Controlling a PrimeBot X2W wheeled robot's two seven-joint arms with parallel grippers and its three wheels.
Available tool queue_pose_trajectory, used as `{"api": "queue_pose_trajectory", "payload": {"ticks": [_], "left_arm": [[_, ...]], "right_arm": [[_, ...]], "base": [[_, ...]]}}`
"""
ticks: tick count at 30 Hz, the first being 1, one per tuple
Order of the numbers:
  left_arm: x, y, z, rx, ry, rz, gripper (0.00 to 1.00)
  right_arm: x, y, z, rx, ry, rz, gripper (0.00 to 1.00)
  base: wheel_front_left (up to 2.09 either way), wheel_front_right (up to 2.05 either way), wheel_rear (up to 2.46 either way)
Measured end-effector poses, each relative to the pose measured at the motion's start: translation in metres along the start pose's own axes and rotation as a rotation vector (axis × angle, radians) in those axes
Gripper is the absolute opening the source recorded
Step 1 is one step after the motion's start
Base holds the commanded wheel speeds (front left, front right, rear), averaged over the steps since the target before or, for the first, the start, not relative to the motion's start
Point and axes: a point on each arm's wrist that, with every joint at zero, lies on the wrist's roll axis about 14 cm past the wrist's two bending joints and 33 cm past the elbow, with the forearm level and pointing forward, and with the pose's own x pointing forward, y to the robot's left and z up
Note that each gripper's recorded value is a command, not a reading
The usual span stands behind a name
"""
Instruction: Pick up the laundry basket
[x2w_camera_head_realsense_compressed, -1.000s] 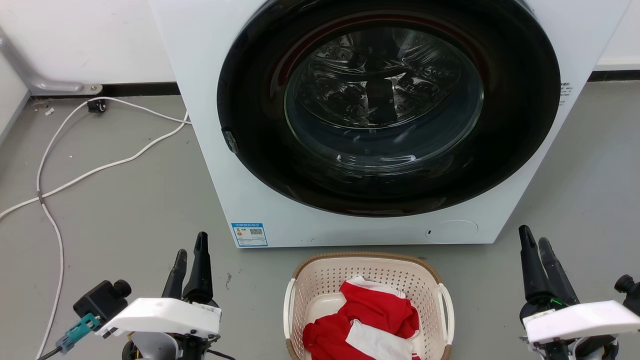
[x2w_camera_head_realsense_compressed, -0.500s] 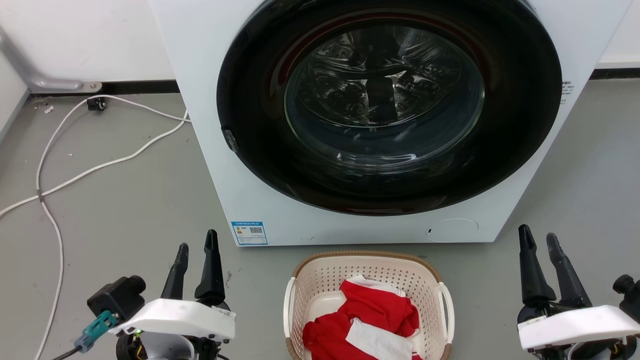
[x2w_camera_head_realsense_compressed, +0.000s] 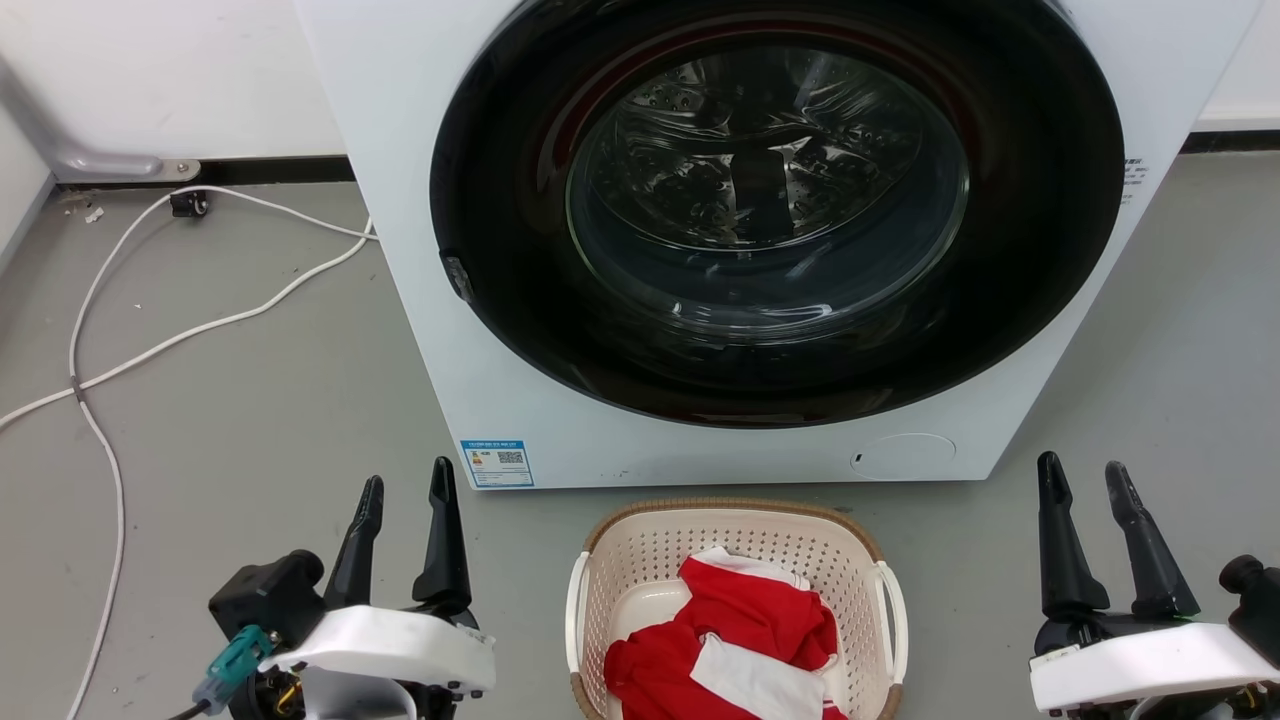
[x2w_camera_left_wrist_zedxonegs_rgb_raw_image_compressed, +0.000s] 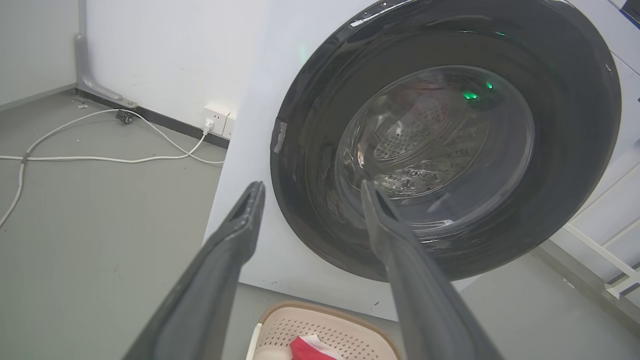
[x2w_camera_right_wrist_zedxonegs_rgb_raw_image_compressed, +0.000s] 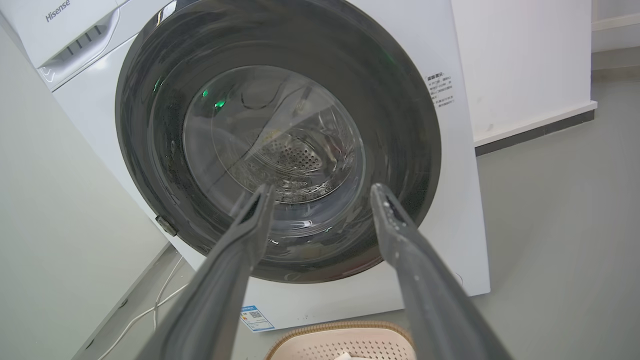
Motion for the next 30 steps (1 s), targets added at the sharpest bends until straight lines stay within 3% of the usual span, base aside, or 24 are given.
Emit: {"api": "queue_pose_trajectory", "payload": {"ticks": [30], "left_arm": [[-0.008,-0.021,0.004,0.271,-0.073,-0.067,1.00]], "right_arm": [[-0.009,0.011,0.014,-0.208,-0.065,0.049,1.00]], "base": [[0.00,0.00,0.00]]}}
